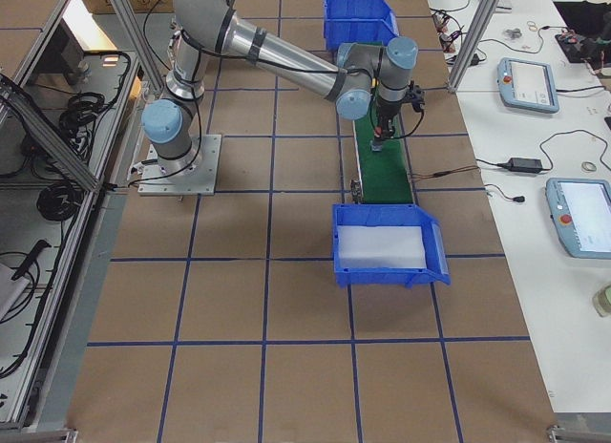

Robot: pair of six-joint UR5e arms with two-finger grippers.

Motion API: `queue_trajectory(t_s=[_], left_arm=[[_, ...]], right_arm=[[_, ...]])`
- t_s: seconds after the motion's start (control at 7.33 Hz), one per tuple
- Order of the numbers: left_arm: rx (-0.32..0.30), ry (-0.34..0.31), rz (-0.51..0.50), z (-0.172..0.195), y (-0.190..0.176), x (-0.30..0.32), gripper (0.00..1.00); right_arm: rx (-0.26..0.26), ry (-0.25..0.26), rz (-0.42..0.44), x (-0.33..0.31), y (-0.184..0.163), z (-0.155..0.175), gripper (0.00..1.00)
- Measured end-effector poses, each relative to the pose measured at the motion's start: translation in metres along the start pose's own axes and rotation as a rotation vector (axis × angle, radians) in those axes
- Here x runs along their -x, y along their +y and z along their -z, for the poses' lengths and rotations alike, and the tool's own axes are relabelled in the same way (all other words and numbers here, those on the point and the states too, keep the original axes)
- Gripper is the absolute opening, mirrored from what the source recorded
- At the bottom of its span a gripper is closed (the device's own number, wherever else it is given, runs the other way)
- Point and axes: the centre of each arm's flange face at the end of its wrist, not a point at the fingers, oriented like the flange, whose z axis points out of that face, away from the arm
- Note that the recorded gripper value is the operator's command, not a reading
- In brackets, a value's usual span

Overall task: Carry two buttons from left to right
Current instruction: 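Carry the red button into the far blue bin and release it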

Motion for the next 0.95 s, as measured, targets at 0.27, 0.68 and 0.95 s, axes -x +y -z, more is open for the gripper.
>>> queue_trajectory(t_s=[0.27,0.68,0.95], left_arm=[[0.0,0.0,0.0,0.0,0.0,0.0,1.0],[0.004,-0.001,0.0,-0.002,0.0,0.0,1.0],[0.01,-0.002,-0.002,-0.005,0.001,0.0,1.0]], right_arm=[[-0.052,0.045,0.006,-0.04,0.007,0.039,0.29],[-0.134,0.104,-0.014,-0.183,0.063,0.11,0.3],[-0.182,0.075,-0.054,-0.28,0.11,0.12,0.3]])
